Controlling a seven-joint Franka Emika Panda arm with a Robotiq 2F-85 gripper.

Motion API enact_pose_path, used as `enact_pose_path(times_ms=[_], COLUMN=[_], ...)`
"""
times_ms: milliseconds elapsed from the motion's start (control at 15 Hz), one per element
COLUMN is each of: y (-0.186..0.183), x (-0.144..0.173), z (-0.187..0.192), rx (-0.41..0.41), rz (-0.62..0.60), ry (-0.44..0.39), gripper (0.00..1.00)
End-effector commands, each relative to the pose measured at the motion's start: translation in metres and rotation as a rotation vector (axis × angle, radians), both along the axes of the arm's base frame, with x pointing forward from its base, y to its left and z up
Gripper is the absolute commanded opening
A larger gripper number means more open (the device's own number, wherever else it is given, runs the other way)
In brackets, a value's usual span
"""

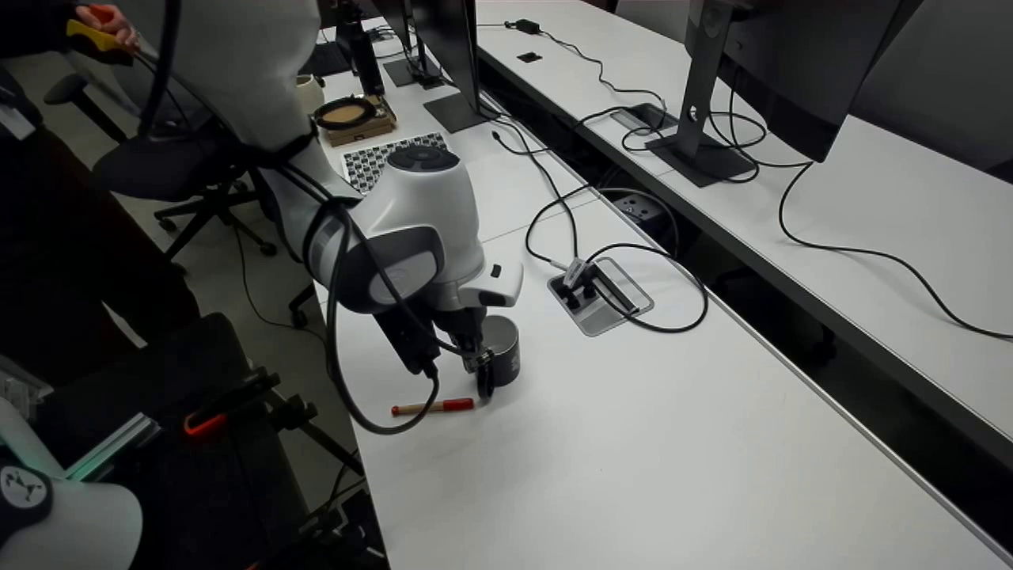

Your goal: Rotate the black cup counterclockwise so that the handle is on the right side

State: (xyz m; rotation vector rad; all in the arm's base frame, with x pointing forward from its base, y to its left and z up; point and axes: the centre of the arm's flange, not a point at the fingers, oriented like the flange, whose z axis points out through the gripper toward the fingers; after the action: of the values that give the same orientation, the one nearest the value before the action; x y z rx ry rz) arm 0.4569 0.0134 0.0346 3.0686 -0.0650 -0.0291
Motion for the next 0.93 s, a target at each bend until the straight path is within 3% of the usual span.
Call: enact_pose_path(times_ms=[0,867], y=[-0.008,-0.027], x=[-0.001,0.003], z=[0.004,-0.008], rx=[-0.003,-0.018], rz=[-0.029,-0.084], ry=[0.000,0.026], gripper=[0.00,0.00])
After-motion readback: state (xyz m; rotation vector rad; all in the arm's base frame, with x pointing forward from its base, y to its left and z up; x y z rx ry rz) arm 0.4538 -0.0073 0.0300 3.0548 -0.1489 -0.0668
